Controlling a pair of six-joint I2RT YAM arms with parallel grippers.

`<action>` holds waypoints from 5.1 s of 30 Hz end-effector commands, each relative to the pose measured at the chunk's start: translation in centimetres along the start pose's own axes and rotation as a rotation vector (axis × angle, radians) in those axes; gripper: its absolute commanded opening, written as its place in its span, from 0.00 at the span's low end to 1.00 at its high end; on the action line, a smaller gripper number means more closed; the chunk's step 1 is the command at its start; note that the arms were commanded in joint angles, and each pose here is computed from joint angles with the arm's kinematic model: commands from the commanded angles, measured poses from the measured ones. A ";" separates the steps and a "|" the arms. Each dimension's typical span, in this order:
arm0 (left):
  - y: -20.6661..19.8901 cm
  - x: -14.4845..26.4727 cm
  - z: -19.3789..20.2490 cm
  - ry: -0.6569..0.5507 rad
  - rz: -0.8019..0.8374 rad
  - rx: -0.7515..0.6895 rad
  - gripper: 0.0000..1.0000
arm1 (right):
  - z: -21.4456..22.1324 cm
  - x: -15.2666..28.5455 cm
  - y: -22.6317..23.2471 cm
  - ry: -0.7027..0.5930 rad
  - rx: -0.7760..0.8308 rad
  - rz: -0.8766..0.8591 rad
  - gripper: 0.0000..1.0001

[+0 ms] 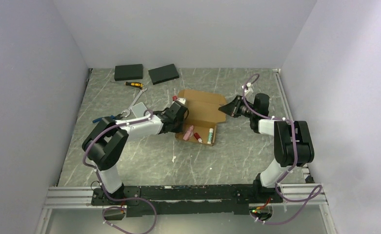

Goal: Fold the paper box

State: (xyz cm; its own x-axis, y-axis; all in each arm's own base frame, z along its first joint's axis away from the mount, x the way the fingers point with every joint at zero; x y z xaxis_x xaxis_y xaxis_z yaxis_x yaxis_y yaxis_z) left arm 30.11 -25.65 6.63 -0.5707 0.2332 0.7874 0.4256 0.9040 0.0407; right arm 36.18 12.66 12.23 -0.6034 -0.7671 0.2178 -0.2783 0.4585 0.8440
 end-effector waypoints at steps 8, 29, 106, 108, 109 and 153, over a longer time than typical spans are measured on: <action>0.5 -0.6 1.9 0.146 -0.357 -0.179 0.00 | -1.5 -0.1 1.7 -0.062 0.128 -0.017 0.01; -0.9 4.4 -1.1 0.002 -0.177 -0.072 0.39 | -1.5 -0.1 1.4 -0.057 0.141 0.001 0.01; 3.4 1.2 -6.3 -0.629 0.868 -0.003 0.46 | 0.5 -0.6 3.9 0.060 0.347 -0.123 0.01; 3.2 1.2 -6.4 -0.636 0.890 -0.006 0.46 | 0.6 -0.6 4.0 0.063 0.355 -0.128 0.01; 3.2 1.2 -6.5 -0.641 0.897 -0.008 0.45 | 0.6 -0.6 4.0 0.064 0.358 -0.128 0.01; 2.8 1.4 -5.2 -0.699 0.919 -0.164 0.00 | -4.2 5.7 4.0 0.003 0.367 -0.069 0.50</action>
State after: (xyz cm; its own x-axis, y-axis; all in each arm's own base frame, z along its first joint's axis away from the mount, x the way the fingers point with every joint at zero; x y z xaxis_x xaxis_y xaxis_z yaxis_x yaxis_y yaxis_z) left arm 34.46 -24.61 9.91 -0.2551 0.9645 0.0688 0.9071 0.2633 -0.3283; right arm 33.68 9.79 18.13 -0.5153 -0.8389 0.1753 -0.6033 0.5003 0.6211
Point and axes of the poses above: each gripper's point midway between its finger pads, its own x axis back along the fingers, its own y axis along the line the jaws close on, z = x × y, the point moved 3 cm from there along x, back along the fingers, and after that the axes turned 15 degrees about -x, right-handed, at the moved point
